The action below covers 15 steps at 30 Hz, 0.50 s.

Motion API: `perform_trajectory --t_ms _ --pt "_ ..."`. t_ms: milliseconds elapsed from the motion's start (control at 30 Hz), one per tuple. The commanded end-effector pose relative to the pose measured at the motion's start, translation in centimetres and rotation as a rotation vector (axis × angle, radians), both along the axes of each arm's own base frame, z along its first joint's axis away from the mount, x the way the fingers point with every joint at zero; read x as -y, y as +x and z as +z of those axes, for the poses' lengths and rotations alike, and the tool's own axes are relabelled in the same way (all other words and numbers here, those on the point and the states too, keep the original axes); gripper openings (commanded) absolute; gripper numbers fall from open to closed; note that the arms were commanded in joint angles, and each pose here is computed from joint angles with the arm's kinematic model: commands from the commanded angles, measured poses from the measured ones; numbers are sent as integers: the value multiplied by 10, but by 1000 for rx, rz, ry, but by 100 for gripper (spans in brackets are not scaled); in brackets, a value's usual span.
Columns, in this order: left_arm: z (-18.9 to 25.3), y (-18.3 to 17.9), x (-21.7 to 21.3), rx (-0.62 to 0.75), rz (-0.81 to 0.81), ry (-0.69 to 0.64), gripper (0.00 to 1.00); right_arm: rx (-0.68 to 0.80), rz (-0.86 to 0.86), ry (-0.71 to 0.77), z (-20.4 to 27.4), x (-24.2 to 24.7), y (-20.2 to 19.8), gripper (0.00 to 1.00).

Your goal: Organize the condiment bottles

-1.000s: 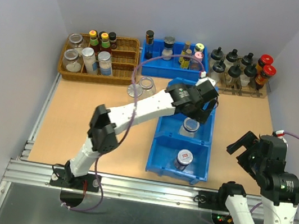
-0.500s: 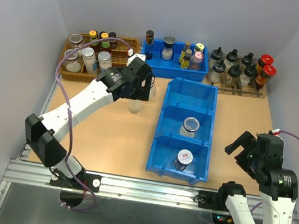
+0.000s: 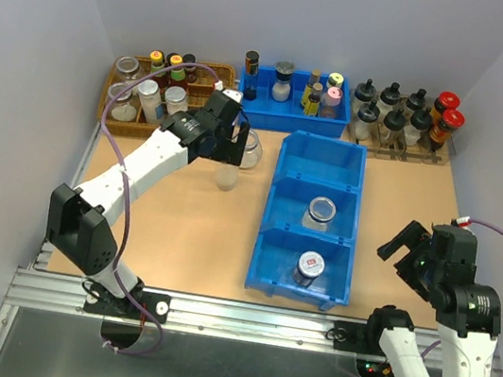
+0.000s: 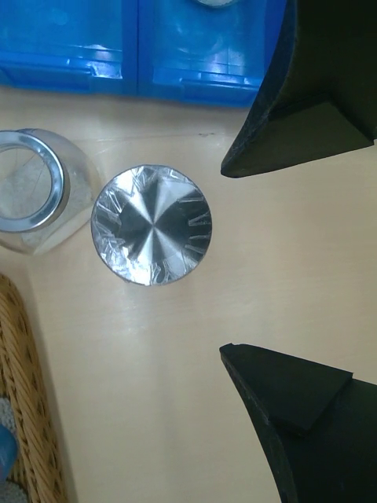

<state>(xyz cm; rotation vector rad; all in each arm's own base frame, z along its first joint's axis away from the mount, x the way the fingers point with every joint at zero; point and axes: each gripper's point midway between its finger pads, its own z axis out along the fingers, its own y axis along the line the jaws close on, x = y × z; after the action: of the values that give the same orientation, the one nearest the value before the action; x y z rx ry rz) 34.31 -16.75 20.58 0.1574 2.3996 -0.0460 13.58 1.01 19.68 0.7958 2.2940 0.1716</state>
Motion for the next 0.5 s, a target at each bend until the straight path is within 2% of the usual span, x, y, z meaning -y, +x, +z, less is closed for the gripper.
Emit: perform_trajectory --t_ms 0,467 --pt "-7 7 14 4 -96 -13 99 13 8 -4 -1 0 4 100" --pt "-40 29 12 -42 -111 53 99 12 3 -8 0 1 6 100"
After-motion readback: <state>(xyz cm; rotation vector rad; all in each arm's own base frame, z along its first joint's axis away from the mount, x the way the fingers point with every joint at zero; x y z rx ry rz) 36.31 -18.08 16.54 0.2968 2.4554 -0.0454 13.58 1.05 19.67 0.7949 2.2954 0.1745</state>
